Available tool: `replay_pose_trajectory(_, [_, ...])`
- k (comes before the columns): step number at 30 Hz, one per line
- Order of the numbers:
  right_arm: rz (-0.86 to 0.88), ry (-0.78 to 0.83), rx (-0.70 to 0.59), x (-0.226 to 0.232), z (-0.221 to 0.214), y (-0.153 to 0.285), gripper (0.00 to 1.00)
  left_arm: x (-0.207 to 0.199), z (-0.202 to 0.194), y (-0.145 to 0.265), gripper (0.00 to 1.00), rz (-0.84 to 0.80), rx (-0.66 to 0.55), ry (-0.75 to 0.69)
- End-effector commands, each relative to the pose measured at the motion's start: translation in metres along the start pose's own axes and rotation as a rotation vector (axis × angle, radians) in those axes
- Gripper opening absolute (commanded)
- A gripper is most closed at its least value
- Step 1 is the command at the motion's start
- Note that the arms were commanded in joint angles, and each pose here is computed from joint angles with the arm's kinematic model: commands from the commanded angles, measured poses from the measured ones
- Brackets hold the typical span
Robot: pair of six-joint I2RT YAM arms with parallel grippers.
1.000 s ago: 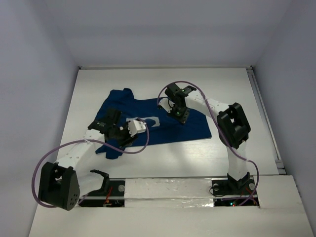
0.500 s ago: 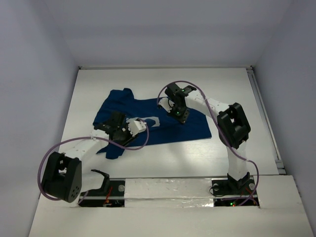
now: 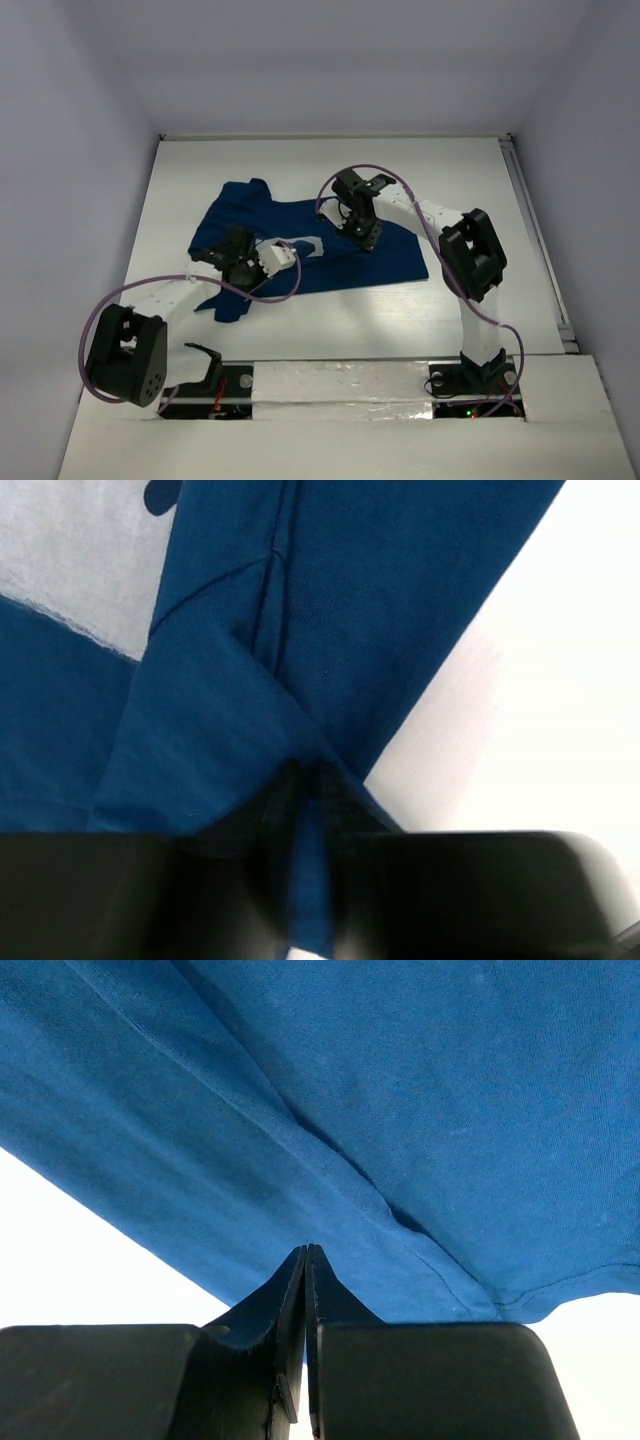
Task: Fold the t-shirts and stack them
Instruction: Fold the flattened tshirt in 1/3 of the way
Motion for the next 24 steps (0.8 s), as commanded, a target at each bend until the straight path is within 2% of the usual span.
replay_pose_trajectory(1, [-0.021, -0.001, -0.053, -0.003, 0.015, 0.010, 0.06, -0.002, 0.000, 0.002, 0.03, -0.014, 0.006, 0.000])
replay_pose_trajectory(2, [-0.021, -0.001, -0.054, -0.003, 0.015, 0.010, 0.06, -0.002, 0.001, 0.003, 0.00, -0.015, 0.005, -0.001])
replay_pose_trajectory(8, [-0.025, -0.001, -0.057, -0.003, 0.015, 0.011, 0.06, 0.013, 0.015, 0.014, 0.00, 0.057, -0.013, -0.027])
replay_pose_trajectory(16, [-0.041, -0.006, -0.038, -0.006, 0.012, 0.006, 0.05, 0.056, 0.061, 0.039, 0.00, 0.218, -0.044, -0.083])
replay_pose_trajectory(22, [-0.036, -0.003, -0.046, -0.004, 0.012, 0.008, 0.05, 0.092, 0.087, 0.033, 0.00, 0.266, -0.006, -0.108])
replay_pose_trajectory(24, [-0.036, -0.001, -0.048, -0.004, 0.012, 0.008, 0.05, 0.102, 0.089, 0.020, 0.00, 0.261, 0.026, -0.101])
Point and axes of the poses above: each gripper's point midway between its finger pads, its own y axis back along the fingers, its own x axis along the line the jaws close on, z = x × y, the point moved 3 cm from there along y, back along the fingers, and after that the axes turned 8 degrees about y, right-handed, at the moved point
